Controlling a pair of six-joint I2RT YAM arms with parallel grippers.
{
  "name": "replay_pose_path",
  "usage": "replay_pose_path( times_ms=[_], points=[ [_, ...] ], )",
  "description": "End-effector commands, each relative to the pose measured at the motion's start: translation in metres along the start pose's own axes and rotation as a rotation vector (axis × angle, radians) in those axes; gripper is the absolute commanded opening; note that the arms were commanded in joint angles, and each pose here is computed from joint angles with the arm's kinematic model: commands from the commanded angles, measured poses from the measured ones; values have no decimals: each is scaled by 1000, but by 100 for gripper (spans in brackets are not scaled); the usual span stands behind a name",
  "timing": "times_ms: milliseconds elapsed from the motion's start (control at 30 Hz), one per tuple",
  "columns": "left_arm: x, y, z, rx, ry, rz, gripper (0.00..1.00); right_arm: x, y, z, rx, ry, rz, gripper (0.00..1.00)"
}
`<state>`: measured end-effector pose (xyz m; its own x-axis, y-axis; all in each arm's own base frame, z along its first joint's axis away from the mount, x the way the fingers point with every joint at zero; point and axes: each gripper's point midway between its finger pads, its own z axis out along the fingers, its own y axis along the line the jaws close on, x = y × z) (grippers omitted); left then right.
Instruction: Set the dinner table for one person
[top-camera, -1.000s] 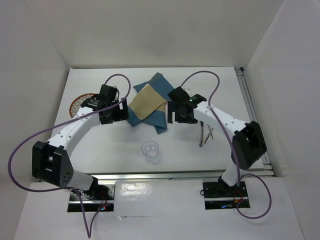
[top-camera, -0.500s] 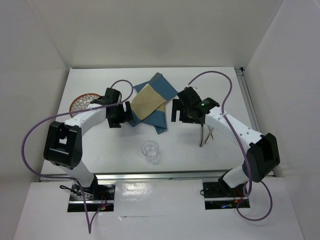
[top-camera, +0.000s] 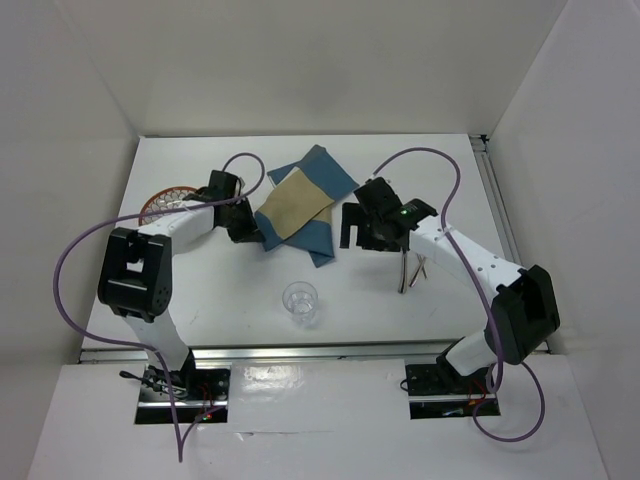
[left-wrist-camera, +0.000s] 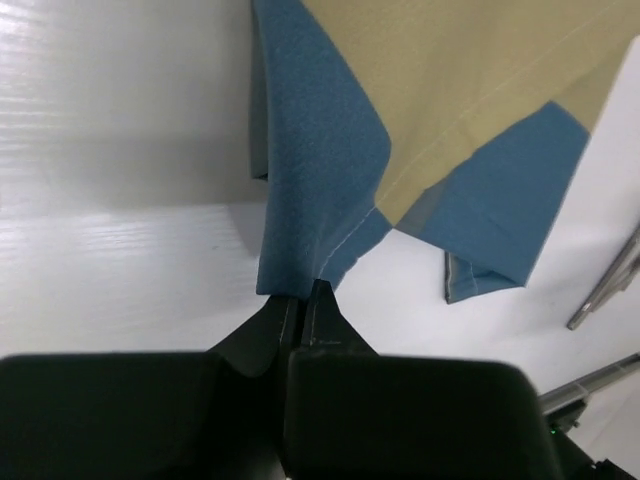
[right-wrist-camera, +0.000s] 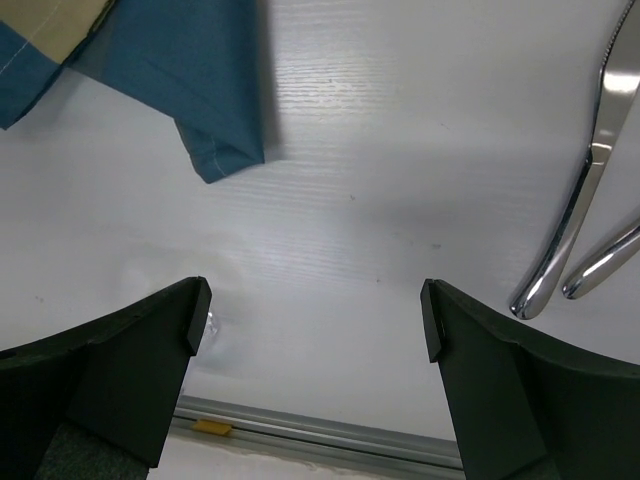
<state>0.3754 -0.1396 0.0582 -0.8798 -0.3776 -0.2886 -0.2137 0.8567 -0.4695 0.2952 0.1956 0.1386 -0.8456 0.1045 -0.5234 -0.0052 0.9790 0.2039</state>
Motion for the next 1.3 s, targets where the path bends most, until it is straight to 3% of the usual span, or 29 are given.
replay_pose_path(
  times_ms=[0,200,367,500,633,800,900,1067,1133,1167,1200,1233,1267],
  points=[
    [-12,-23,-10,73,-4,32,0,-9,13,-4,-72,-33,-5,100],
    [-19,-54,-52,165,-21,76,0,-5,28,26,-110,24,-30,100],
    [-44,-112,-114,341,-98,118,0,1,42,61,-139,81,-43,98],
    [-50,-152,-132,431,-100,152,0,-10,52,62,-161,62,-30,100],
    [-37,-195,-128,478,-58,228,0,-36,57,23,-261,-28,46,98],
    [-24,-213,-116,477,-31,243,0,-48,57,-5,-333,-87,63,94],
    [-21,-226,-113,492,-24,264,0,-41,39,-13,-270,-68,75,94],
    [2,-279,-102,545,28,366,0,-65,-14,-62,-202,-236,168,94],
    [20,-294,-79,558,99,400,0,-67,-31,-76,-186,-270,200,94],
    [27,-322,-95,623,90,457,0,-69,-44,-79,-166,-290,228,94],
    [38,-323,-94,619,144,472,0,-68,-52,-87,-158,-313,218,94],
    [40,-320,-78,602,175,492,11,-64,-57,-88,-158,-303,228,94],
    [36,-325,-87,613,160,510,38,-57,-64,-83,-154,-273,233,94]
  ],
)
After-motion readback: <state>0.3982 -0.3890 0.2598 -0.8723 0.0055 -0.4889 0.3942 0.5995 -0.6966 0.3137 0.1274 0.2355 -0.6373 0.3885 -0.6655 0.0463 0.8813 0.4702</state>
